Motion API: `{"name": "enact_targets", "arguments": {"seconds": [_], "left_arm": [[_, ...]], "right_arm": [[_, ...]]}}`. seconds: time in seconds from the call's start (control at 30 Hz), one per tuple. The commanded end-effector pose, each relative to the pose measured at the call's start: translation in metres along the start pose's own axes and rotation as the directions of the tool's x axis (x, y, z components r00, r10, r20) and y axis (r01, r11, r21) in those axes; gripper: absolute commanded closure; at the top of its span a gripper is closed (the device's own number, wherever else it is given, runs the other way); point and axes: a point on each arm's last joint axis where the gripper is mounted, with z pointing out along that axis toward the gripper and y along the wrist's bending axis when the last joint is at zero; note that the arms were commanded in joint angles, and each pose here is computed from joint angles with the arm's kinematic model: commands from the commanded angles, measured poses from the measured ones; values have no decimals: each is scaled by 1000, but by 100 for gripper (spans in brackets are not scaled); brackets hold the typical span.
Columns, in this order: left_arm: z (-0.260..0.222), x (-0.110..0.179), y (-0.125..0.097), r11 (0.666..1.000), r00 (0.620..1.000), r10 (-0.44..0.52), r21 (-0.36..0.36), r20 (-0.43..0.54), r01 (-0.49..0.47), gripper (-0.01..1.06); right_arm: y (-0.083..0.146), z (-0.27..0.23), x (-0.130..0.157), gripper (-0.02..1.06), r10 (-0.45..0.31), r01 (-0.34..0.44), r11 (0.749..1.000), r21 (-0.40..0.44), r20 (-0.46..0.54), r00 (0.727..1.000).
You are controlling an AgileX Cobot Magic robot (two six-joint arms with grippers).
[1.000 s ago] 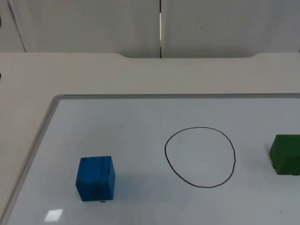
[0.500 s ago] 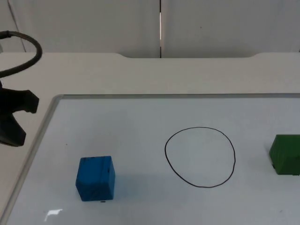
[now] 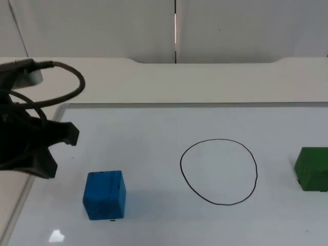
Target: Push the two cubes into the marked area.
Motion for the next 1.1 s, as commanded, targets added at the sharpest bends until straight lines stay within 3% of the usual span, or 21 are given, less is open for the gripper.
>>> {"name": "enact_targets", "arguments": {"seconds": [0.0,1.07], "left_arm": [[10,1,0,999,999,-37,3,-26,37,105],[50,6,-10,994,993,-107,-14,-51,106,105]], "right_arm": [[0,1,1,-1,-2,2,1000,6,2,1000],[0,1,1,-1,-2,2,1000,6,2,1000]]}}
